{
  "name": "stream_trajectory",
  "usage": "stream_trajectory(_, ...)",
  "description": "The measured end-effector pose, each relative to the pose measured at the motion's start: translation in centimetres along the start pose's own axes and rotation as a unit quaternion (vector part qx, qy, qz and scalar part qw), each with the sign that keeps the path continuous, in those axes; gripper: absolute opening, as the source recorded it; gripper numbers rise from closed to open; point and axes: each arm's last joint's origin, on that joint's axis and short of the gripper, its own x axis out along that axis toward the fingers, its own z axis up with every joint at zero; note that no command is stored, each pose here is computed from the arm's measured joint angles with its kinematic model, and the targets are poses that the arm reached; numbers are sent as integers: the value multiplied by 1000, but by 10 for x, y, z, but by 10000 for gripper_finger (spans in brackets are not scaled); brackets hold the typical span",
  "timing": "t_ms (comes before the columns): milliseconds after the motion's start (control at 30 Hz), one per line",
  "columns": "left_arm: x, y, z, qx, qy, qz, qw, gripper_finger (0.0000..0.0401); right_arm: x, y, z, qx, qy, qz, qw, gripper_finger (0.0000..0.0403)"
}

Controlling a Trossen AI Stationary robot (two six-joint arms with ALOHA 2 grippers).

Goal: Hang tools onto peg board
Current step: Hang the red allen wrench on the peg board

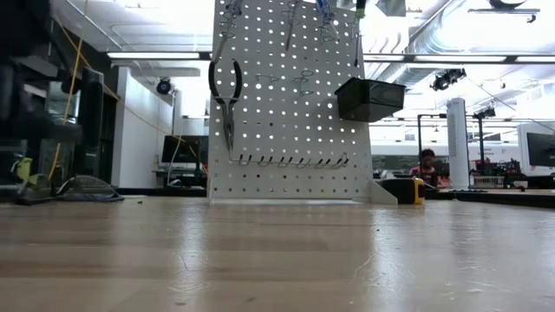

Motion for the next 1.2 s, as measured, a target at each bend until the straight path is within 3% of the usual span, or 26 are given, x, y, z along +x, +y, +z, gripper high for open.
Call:
stream_trajectory(133, -25, -19, -6, 17, 17, -112, 993, 1, -2, 0, 1, 0, -5, 0, 1000, 129)
stream_trajectory(233, -44, -29, -6, 48, 24, -168, 984, 0, -4, -1, 4, 2, -14, 0, 1000, 129)
stream_trajectory(400, -92, -40, -1, 128, 49, -261, 956, 0, -5, -1, 6, 3, -21, 0, 1000, 129)
stream_trajectory(533, -138, -43, 13, 182, 50, -350, 917, 0, -5, -1, 5, 2, -18, 0, 1000, 129)
stream_trajectory(600, -151, -44, 23, 198, 36, -371, 907, 0, -5, 0, 4, 2, -14, 4, 1000, 129)
stream_trajectory(800, -152, -49, 43, 258, -6, -355, 898, 0, -5, 0, 4, 1, -12, 19, 1000, 129)
stream_trajectory(900, -144, -60, 39, 351, -23, -350, 868, 0, -5, 1, 2, 0, -3, 24, 1000, 129)
stream_trajectory(1000, -129, -70, 33, 473, -51, -313, 822, 5, -5, 1, 1, 0, 5, 24, 1000, 129)
stream_trajectory(1100, -113, -82, 29, 556, -71, -271, 782, 25, -5, 1, 0, -1, 8, 24, 1000, 129)
stream_trajectory(1167, -104, -91, 29, 568, -68, -252, 780, 47, -5, 1, 0, -1, 9, 24, 1000, 129)
stream_trajectory(1200, -99, -94, 30, 558, -58, -245, 790, 60, -5, 1, 0, 1, 9, 25, 1000, 129)
